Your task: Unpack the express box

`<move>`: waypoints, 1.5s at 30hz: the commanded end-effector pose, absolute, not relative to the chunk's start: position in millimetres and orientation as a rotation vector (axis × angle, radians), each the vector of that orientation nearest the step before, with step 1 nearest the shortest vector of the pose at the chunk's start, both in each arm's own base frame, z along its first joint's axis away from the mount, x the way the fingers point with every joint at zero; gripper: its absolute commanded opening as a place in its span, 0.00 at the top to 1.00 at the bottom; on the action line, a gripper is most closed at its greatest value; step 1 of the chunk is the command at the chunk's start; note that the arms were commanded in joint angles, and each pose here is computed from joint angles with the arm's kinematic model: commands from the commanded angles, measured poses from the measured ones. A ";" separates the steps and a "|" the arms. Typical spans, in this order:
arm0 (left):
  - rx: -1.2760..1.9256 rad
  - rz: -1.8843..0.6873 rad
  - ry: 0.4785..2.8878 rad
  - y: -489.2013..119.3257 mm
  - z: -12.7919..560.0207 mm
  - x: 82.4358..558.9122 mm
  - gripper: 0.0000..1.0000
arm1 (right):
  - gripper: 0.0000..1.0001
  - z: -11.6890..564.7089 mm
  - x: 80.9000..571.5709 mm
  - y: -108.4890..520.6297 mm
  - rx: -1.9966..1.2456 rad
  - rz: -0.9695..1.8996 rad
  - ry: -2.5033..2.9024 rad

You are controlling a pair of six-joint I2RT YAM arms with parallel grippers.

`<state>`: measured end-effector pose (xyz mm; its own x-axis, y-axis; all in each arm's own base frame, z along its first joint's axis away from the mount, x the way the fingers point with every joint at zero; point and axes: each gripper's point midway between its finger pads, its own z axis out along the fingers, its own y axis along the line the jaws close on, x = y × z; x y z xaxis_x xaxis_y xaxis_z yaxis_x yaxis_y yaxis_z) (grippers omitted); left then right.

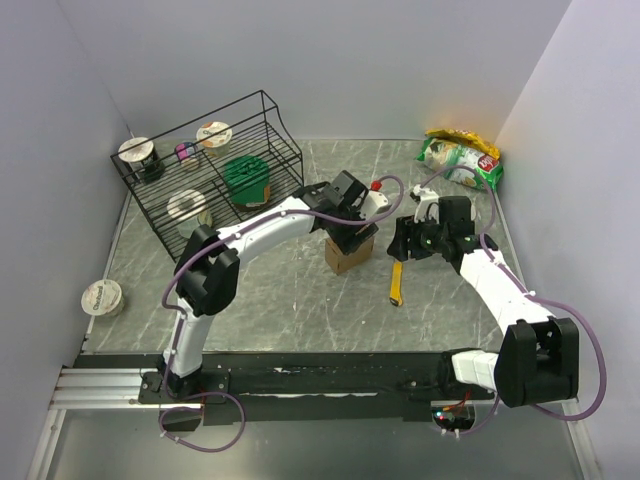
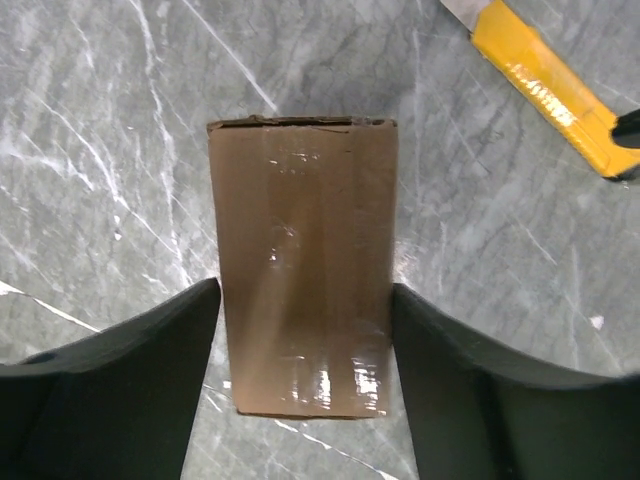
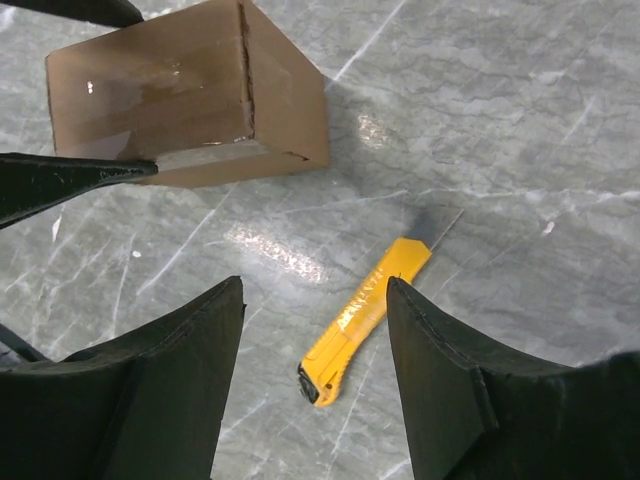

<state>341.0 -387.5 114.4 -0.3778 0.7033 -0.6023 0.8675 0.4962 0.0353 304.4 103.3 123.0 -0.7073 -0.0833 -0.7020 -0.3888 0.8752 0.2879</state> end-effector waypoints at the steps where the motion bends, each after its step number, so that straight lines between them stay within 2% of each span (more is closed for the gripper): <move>1: 1.302 -0.440 2.155 -394.6 134.7 339.0 0.35 | 0.36 135.6 309.1 112.8 -0.375 0.611 2.254; 8: 1.178 -0.576 2.190 -390.2 158.9 345.4 0.40 | 0.39 115.6 305.5 149.3 -0.577 0.595 2.202; 15: 1.033 -0.790 2.263 -369.6 164.0 354.3 0.41 | 0.39 90.1 320.2 171.3 -0.622 0.538 2.262; 26: 0.837 -1.351 2.360 -354.2 159.1 334.4 0.41 | 0.41 83.9 353.8 170.6 -0.594 0.435 2.342; 31: 0.802 -1.315 2.408 -348.6 143.5 333.2 0.40 | 0.41 97.4 351.0 169.9 -0.606 0.443 2.339; 35: 0.772 -1.343 2.418 -351.0 139.9 333.9 0.40 | 0.39 110.4 336.0 188.1 -0.707 0.559 2.258; 45: 0.708 -1.441 2.416 -345.6 140.1 336.2 0.38 | 0.41 59.6 321.3 181.7 -0.855 0.369 2.393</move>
<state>337.4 -340.4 104.5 -0.8564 0.3221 -0.4035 0.5156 0.4932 -0.7006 323.8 191.2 78.3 -0.6398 -0.4150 -0.6468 -0.6371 0.7572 0.1443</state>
